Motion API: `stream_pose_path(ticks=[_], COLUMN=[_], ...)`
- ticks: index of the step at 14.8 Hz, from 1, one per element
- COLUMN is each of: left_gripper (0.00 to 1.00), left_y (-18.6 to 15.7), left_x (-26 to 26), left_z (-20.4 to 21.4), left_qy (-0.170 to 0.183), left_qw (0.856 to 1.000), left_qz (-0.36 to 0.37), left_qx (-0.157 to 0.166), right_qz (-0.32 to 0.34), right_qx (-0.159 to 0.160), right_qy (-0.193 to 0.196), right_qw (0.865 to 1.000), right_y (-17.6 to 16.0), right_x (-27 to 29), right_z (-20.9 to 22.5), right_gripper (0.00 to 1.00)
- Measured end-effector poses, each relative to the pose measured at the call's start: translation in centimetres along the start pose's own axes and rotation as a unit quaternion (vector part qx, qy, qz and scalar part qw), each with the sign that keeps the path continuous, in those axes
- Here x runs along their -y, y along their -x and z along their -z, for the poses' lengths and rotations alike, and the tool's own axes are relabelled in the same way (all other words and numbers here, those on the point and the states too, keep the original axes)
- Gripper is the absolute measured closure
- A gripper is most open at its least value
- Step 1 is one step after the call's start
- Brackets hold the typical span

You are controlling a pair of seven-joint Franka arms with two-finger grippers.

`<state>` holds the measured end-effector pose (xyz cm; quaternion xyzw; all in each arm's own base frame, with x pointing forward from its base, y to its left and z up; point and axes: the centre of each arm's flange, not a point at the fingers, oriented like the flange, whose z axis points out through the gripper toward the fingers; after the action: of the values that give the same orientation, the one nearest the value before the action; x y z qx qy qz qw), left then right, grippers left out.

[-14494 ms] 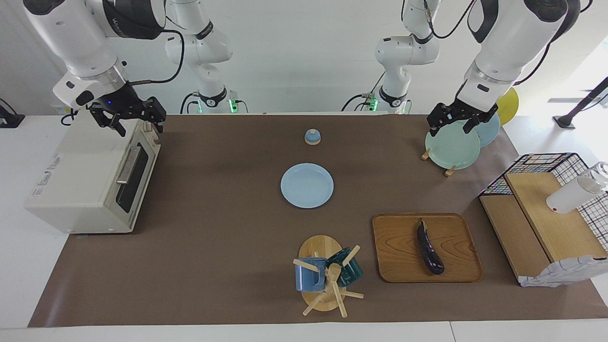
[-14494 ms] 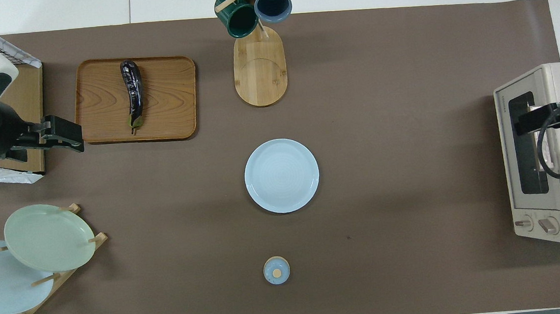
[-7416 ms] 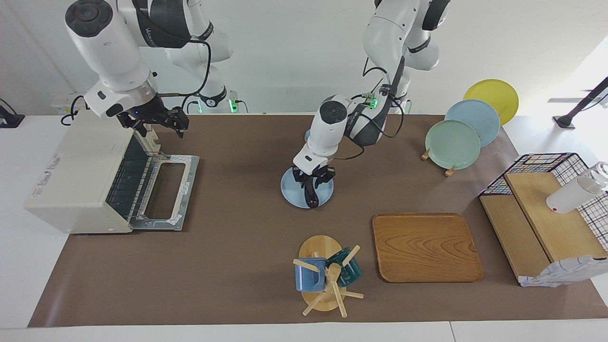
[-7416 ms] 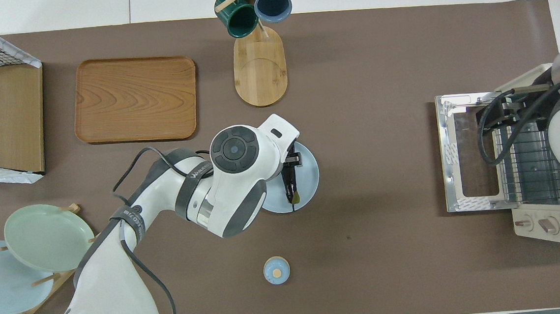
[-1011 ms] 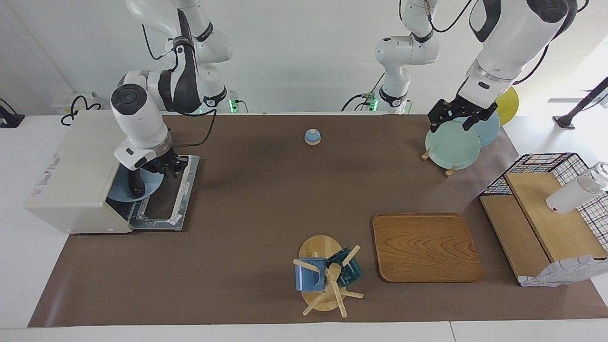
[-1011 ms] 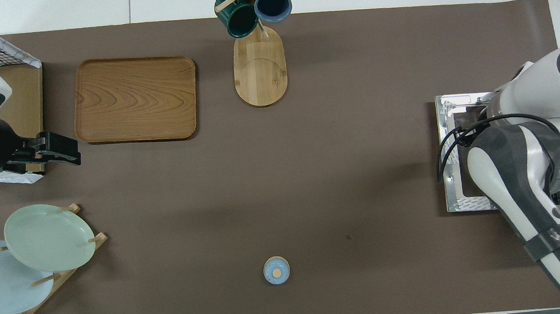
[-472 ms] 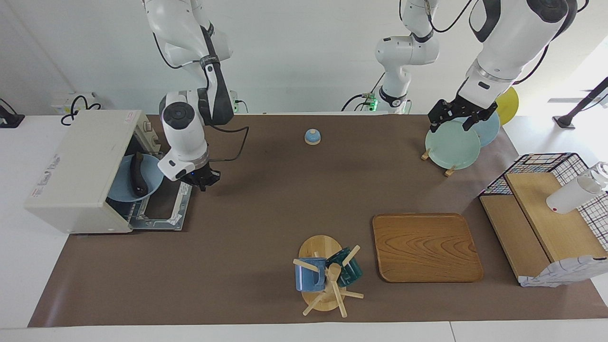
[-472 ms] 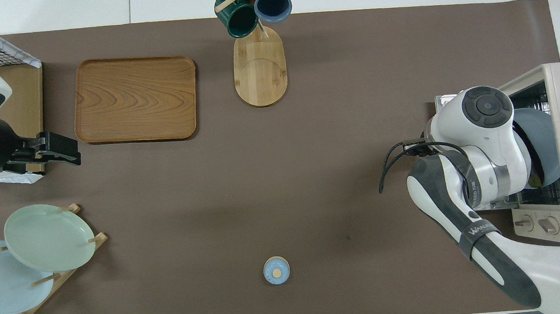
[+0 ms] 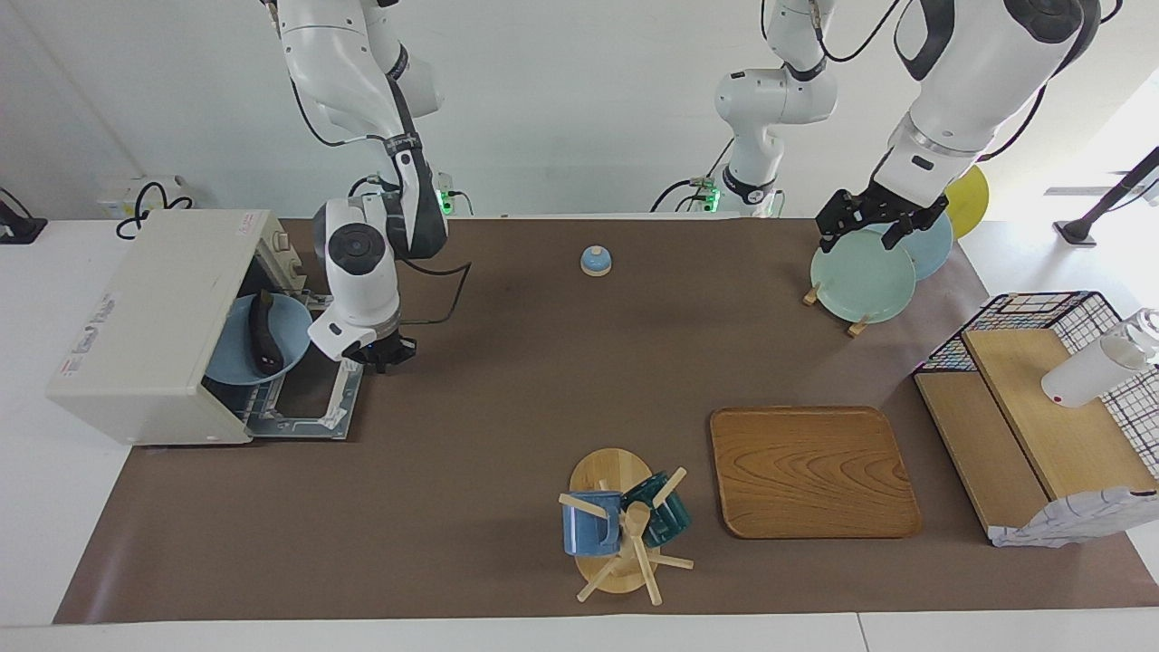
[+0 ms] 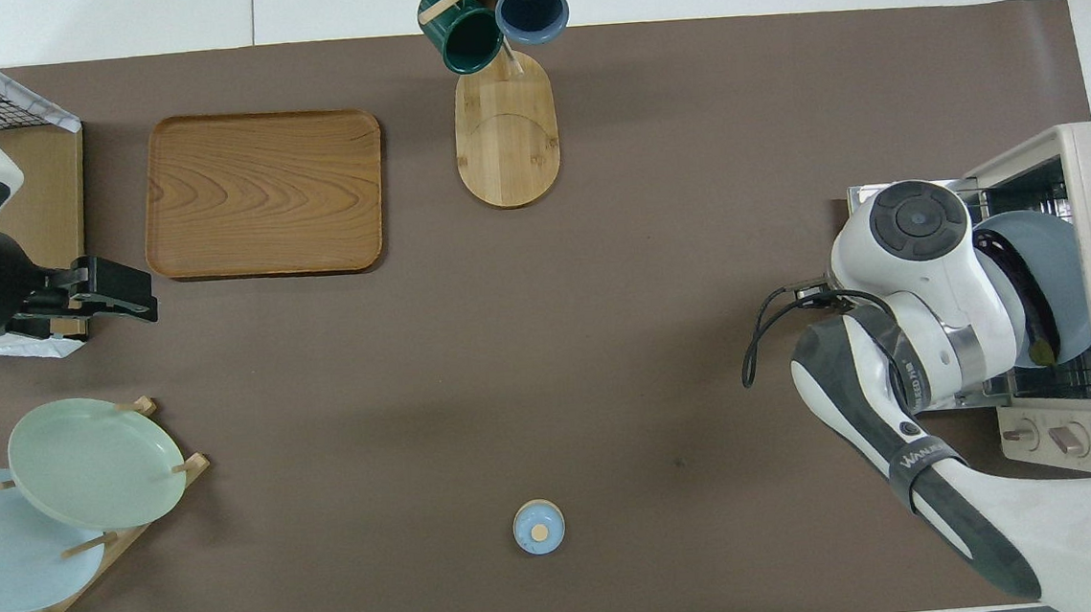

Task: Put eggplant into oven
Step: 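Push the oven door shut with the right gripper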

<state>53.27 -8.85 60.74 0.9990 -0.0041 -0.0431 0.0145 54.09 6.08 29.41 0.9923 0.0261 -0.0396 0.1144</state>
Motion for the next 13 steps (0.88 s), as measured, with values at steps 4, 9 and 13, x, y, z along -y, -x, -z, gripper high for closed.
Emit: stream_pose_path(ticks=[4, 9, 13], left_gripper=[0.00, 0.00, 0.00], left_y=[0.0, 0.0, 0.0], left_x=[0.0, 0.0, 0.0], left_z=[0.0, 0.0, 0.0], left_qy=[0.000, 0.000, 0.000], left_qw=[1.000, 1.000, 1.000], left_qz=[0.000, 0.000, 0.000], left_qx=[0.000, 0.000, 0.000], right_qz=[0.022, 0.070, 0.113], right_qx=[0.001, 0.017, 0.055], right_qy=[0.029, 0.068, 0.082], right_qw=[0.999, 0.995, 0.989], right_y=[0.1, -0.1, -2.0], right_x=[-0.3, 0.5, -2.1], right_z=[-0.2, 1.0, 7.0], right_gripper=[0.99, 0.99, 0.99])
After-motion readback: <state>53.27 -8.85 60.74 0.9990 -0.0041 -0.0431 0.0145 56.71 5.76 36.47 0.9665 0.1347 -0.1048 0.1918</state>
